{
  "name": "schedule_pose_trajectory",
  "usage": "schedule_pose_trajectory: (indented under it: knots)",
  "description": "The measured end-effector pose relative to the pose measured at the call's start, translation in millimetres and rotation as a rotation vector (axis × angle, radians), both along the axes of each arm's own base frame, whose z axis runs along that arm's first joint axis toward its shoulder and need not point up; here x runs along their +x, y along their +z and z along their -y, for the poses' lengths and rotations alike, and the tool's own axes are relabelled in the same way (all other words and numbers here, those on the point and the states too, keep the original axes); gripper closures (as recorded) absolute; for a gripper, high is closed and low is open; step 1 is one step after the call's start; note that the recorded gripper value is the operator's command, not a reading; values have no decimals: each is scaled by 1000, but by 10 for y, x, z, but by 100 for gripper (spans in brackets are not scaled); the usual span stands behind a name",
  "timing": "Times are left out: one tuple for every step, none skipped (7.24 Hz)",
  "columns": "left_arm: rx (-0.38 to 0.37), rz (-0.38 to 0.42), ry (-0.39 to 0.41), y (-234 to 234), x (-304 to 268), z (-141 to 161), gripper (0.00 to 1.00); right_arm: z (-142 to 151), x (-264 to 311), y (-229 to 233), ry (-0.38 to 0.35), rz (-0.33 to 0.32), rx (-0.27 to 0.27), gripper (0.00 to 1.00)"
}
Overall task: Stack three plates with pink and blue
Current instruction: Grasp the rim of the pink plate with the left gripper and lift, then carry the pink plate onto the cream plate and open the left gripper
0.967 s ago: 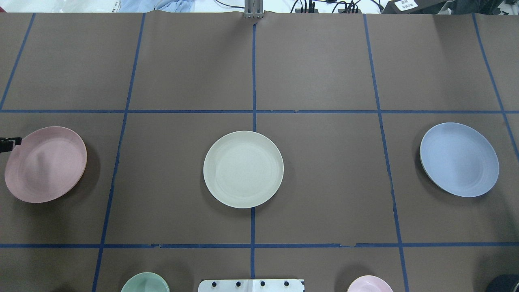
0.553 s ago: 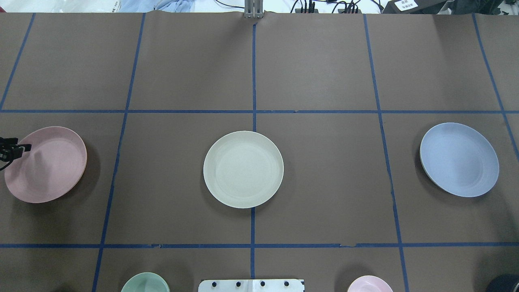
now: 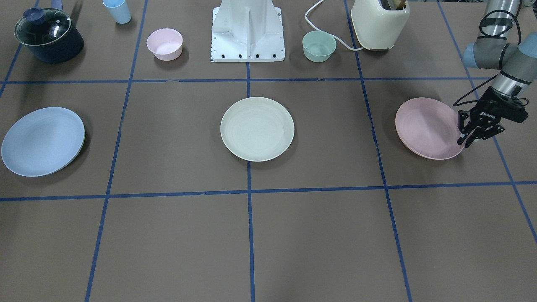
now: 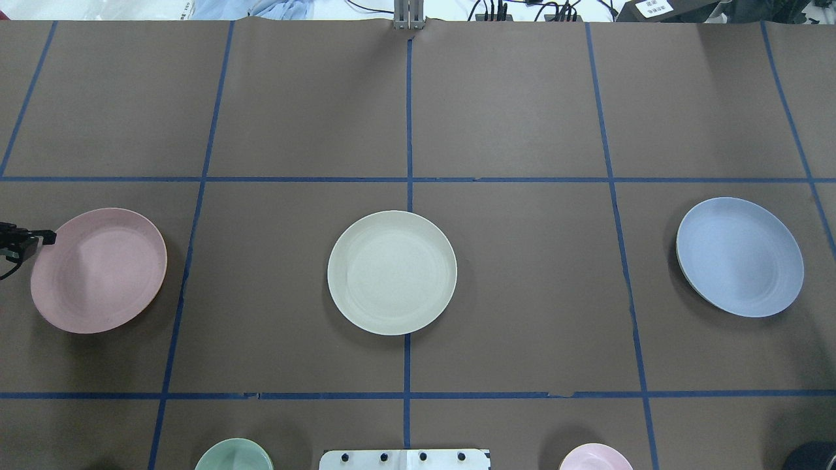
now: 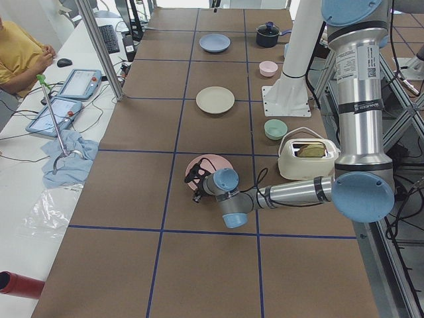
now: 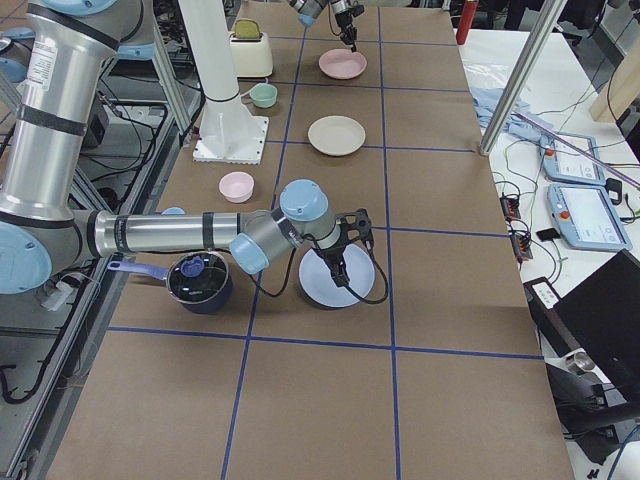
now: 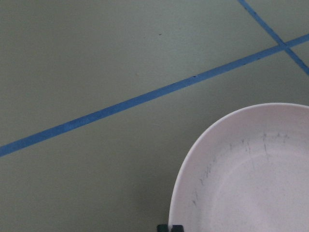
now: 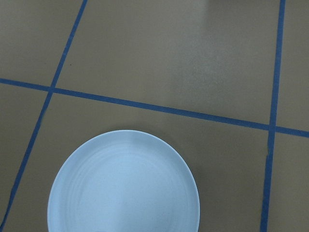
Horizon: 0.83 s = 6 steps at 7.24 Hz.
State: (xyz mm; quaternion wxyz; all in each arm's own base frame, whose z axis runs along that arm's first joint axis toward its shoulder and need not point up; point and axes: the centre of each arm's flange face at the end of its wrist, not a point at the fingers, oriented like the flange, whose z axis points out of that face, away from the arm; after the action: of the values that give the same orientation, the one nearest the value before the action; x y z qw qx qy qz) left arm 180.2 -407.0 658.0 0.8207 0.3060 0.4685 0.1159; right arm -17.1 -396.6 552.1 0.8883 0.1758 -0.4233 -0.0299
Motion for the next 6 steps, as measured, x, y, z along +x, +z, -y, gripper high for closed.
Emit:
schedule_pose_trajectory:
  knots:
    - [13, -19, 10, -123, -4, 21, 100, -4, 0, 3, -1, 0, 0, 0]
    - [25, -33, 9, -285, 0, 71, 100, -8, 1, 6, -2, 0, 1, 0]
    - [20, -48, -1, -532, 54, 187, 100, -11, 1, 8, -3, 0, 1, 0]
    - [-13, -77, -23, -904, 161, 357, 100, -14, 1, 9, -4, 0, 1, 0]
    - [-62, -119, -46, -1368, 304, 534, 100, -17, 2, 10, -4, 0, 1, 0]
    - [-112, -165, -55, -1846, 519, 645, 100, -18, 2, 11, -5, 0, 2, 0]
